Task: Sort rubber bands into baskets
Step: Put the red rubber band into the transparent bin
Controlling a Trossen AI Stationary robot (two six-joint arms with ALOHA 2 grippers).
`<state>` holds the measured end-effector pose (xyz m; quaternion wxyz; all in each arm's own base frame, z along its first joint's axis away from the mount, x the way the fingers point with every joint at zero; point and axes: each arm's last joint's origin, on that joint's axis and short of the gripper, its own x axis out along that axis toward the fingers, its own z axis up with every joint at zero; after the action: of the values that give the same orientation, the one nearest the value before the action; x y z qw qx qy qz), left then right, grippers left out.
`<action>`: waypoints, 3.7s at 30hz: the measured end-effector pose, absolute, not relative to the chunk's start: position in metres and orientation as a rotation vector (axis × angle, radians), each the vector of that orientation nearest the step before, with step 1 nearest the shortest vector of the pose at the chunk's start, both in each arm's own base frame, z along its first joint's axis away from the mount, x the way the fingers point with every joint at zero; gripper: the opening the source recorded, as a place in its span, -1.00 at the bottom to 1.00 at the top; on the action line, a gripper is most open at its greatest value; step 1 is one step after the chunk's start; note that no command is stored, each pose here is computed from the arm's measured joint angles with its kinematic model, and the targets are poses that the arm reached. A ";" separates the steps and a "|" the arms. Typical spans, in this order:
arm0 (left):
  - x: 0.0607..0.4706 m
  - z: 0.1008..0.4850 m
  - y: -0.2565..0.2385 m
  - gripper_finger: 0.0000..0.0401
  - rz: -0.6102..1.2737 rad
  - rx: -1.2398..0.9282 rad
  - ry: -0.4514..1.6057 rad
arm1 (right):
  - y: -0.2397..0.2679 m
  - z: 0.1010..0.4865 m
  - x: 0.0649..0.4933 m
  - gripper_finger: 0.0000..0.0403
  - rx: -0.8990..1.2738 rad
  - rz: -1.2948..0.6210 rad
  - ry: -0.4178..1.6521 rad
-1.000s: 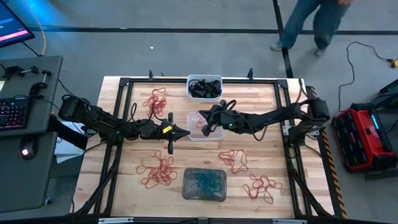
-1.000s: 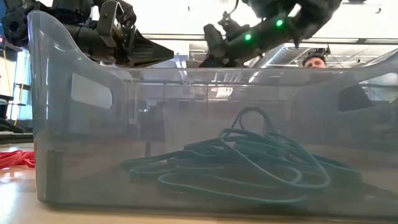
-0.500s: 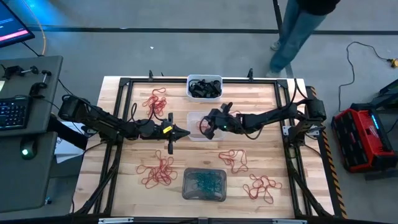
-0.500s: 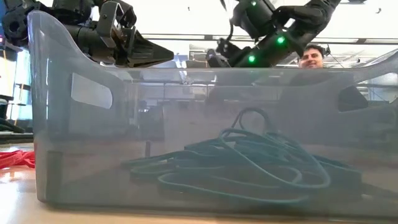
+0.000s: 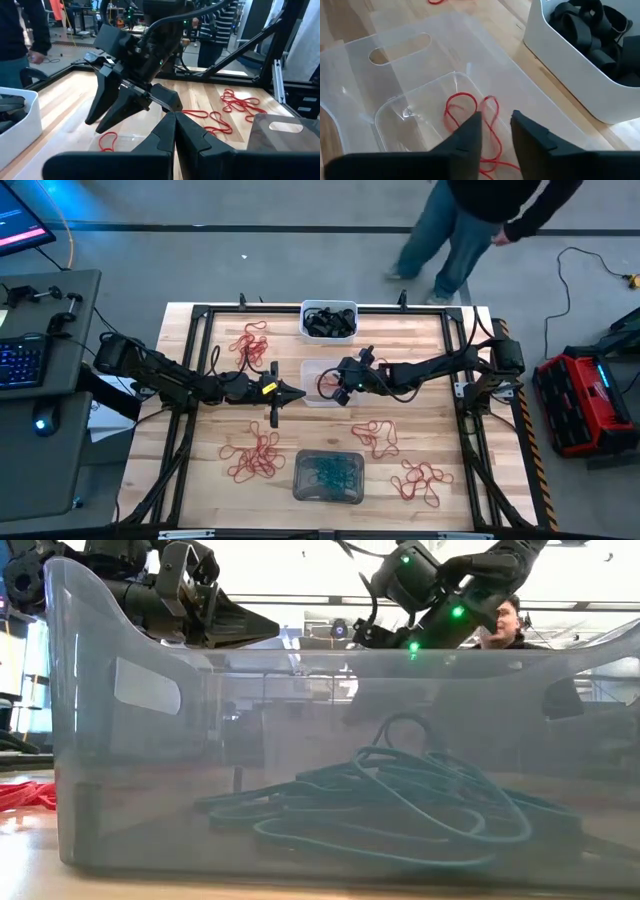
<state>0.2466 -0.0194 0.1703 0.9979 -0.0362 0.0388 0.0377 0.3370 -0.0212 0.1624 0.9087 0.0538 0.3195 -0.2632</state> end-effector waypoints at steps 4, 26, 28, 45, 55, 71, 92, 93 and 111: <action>0.247 0.170 -0.019 -1.00 0.076 -0.093 0.077 | -0.021 0.170 0.340 -0.30 0.103 -0.535 0.645; 0.247 0.169 -0.020 -1.00 0.073 -0.108 0.087 | -0.016 0.226 0.265 -0.89 0.066 -0.567 0.560; 0.247 0.169 -0.020 -1.00 0.073 -0.108 0.087 | -0.016 0.220 0.250 -0.89 0.108 -0.595 0.552; 0.246 0.168 -0.020 -1.00 0.074 -0.107 0.100 | -0.018 0.140 0.190 -0.31 0.255 -0.796 0.679; 0.246 0.168 -0.020 -1.00 0.073 -0.096 0.105 | -0.030 0.117 0.196 -0.08 0.255 -0.838 0.779; 0.246 0.168 -0.020 -1.00 0.073 -0.097 0.103 | -0.043 0.112 0.204 -0.92 0.353 -0.728 0.859; 0.246 0.166 -0.021 -1.00 0.036 -0.124 0.120 | -0.002 0.271 0.256 -1.00 0.071 -0.738 0.535; 0.246 0.166 -0.020 -1.00 0.046 -0.122 0.121 | 0.001 0.276 0.257 -1.00 0.062 -0.735 0.510; 0.234 0.187 0.003 -1.00 0.167 -0.198 0.087 | -0.002 0.209 0.324 -1.00 0.105 -0.593 0.452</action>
<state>0.2344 0.0029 0.1875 0.9907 -0.0987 0.0432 0.0834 0.3243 -0.0018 0.2090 0.9299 0.0511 0.2208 -0.2896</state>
